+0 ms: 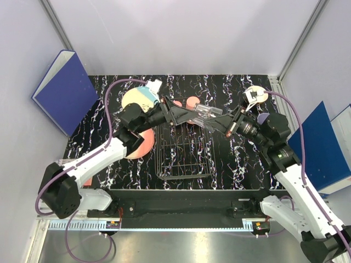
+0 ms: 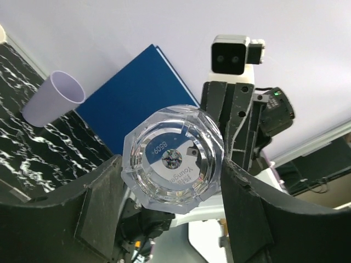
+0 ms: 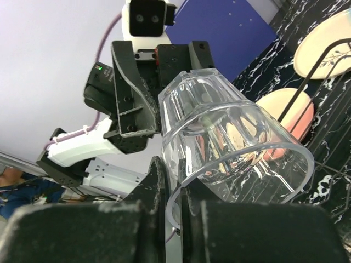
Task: Unload the mixed dishes from the dish rack
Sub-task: Place the cup at the center of the board, then pick up the cup from the dish rack.
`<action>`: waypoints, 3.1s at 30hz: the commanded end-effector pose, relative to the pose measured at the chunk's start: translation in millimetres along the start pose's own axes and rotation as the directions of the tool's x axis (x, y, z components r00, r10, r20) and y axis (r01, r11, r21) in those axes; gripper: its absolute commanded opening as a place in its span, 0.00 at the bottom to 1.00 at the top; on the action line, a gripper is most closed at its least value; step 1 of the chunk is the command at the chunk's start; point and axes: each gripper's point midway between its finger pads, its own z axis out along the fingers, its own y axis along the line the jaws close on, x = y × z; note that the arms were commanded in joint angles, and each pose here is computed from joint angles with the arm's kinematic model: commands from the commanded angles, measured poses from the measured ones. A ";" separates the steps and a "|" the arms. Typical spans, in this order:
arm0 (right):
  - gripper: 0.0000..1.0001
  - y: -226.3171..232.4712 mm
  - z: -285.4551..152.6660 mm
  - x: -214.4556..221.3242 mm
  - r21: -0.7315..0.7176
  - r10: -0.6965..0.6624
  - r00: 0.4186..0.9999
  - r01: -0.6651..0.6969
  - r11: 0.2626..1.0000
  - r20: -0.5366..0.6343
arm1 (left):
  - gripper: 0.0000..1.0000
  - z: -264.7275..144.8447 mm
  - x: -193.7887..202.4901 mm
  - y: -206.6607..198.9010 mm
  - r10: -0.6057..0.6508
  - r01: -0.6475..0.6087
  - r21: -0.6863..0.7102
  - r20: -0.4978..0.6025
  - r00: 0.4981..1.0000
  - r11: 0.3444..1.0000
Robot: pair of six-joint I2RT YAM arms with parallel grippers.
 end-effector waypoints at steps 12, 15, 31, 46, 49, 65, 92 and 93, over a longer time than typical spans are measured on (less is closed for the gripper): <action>0.00 -158.3 -11.8 -101.7 0.907 -0.107 0.992 0.105 0.409 -0.066 | 0.99 -138.8 -83.7 42.0 0.474 -0.223 -0.784 0.101 0.875 0.579; 0.00 -192.0 2.0 -128.6 0.955 -0.073 0.996 0.068 0.288 -0.049 | 0.99 -156.0 -74.5 48.8 0.465 -0.199 -0.810 0.100 0.880 0.552; 0.00 -361.4 47.1 -119.4 0.976 0.300 0.948 -0.160 0.148 0.110 | 0.99 -177.8 -29.2 92.6 0.375 -0.176 -0.839 0.035 0.926 0.514; 0.00 -412.2 44.2 -52.7 0.998 0.365 0.929 0.050 0.041 -0.062 | 0.99 -168.2 -5.5 127.0 0.278 -0.179 -0.854 -0.042 0.960 0.489; 0.00 -416.8 45.8 -42.8 0.996 0.376 0.922 0.081 0.038 -0.089 | 0.99 -167.1 -1.9 130.9 0.265 -0.181 -0.853 -0.053 0.963 0.489; 0.41 -395.1 53.7 -56.8 0.990 0.312 0.940 0.123 0.075 -0.141 | 0.99 -170.8 5.3 133.8 0.244 -0.164 -0.854 -0.045 0.969 0.494; 1.00 -91.1 22.7 -64.5 0.553 -0.226 0.972 0.154 0.819 0.063 | 0.99 -43.6 -66.3 175.1 0.343 -0.357 -0.808 -0.205 0.916 0.469; 1.00 -93.3 19.6 -58.5 0.555 -0.219 0.974 0.151 0.818 0.056 | 0.99 -37.4 -64.1 189.5 0.333 -0.368 -0.811 -0.229 0.915 0.455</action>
